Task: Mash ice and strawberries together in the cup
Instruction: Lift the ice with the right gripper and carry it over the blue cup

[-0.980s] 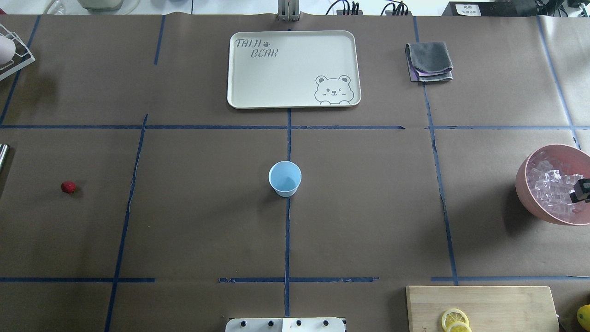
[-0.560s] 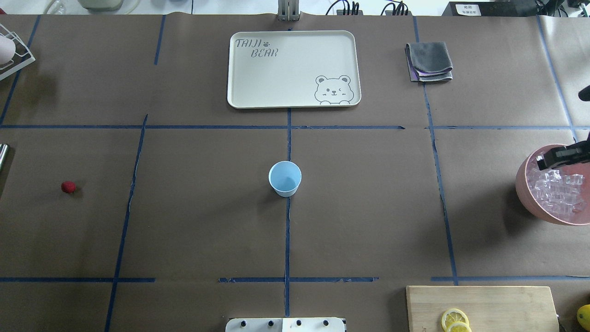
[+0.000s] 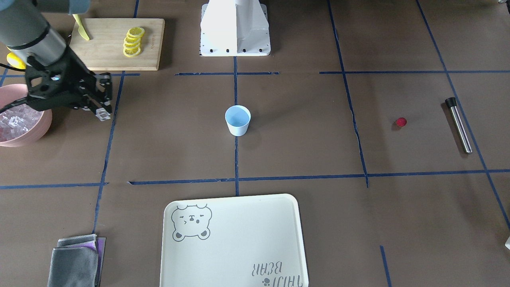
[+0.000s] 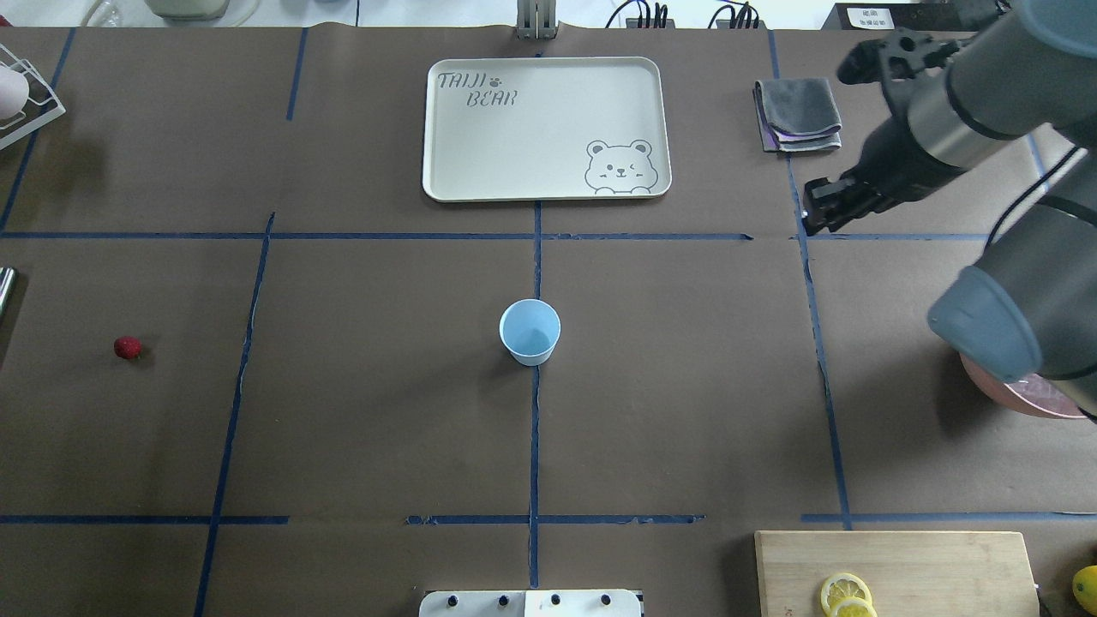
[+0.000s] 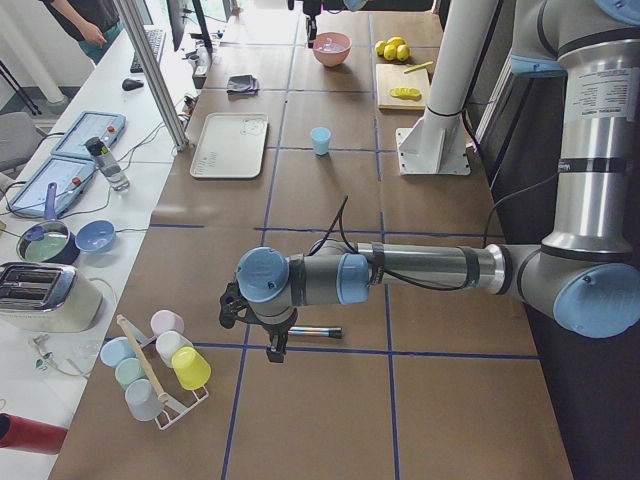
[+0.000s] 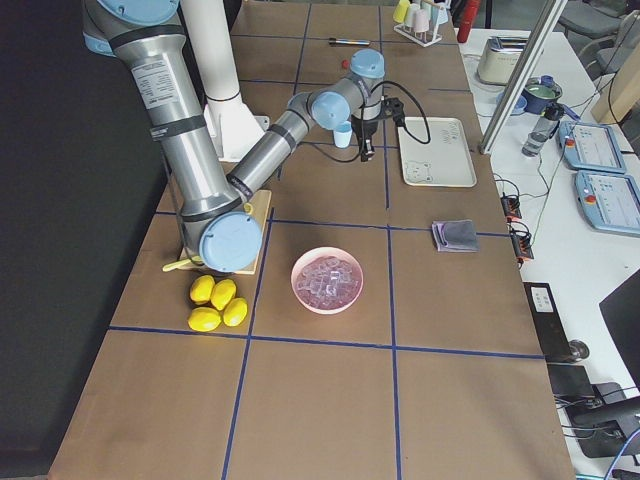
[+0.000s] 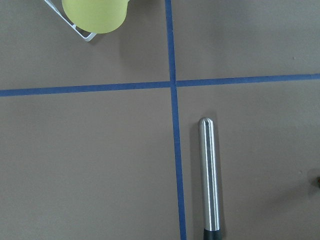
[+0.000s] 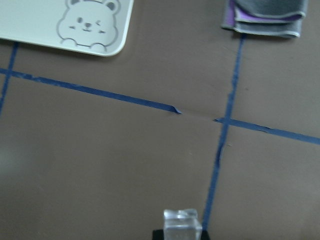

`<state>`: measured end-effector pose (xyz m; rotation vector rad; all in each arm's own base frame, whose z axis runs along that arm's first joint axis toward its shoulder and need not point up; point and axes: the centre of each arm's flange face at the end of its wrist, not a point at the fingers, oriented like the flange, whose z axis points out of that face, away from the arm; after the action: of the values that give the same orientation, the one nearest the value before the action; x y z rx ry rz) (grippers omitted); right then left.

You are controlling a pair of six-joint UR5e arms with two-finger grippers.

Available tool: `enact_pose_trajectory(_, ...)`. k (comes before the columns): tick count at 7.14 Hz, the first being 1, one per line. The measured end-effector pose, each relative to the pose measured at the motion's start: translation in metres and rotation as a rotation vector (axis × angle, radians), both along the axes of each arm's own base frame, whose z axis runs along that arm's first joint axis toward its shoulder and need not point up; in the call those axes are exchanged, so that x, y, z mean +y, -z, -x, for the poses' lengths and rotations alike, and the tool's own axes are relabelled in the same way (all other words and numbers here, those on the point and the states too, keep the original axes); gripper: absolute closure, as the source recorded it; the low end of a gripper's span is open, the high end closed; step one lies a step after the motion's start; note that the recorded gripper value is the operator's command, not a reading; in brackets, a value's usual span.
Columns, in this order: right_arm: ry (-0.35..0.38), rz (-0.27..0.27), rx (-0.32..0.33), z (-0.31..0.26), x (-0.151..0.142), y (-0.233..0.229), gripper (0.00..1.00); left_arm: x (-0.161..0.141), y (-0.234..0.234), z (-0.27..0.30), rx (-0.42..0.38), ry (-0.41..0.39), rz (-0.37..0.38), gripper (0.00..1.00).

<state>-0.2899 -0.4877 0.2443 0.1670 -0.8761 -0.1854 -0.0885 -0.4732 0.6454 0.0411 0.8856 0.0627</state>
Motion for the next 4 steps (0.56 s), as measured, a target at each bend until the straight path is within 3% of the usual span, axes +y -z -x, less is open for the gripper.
enact_pose_trajectory(4, -0.055, 0.093, 0.017, 0.202, 0.027, 0.132, 0.99, 0.000, 0.002, 0.000, 0.000, 0.001, -0.003, 0.00)
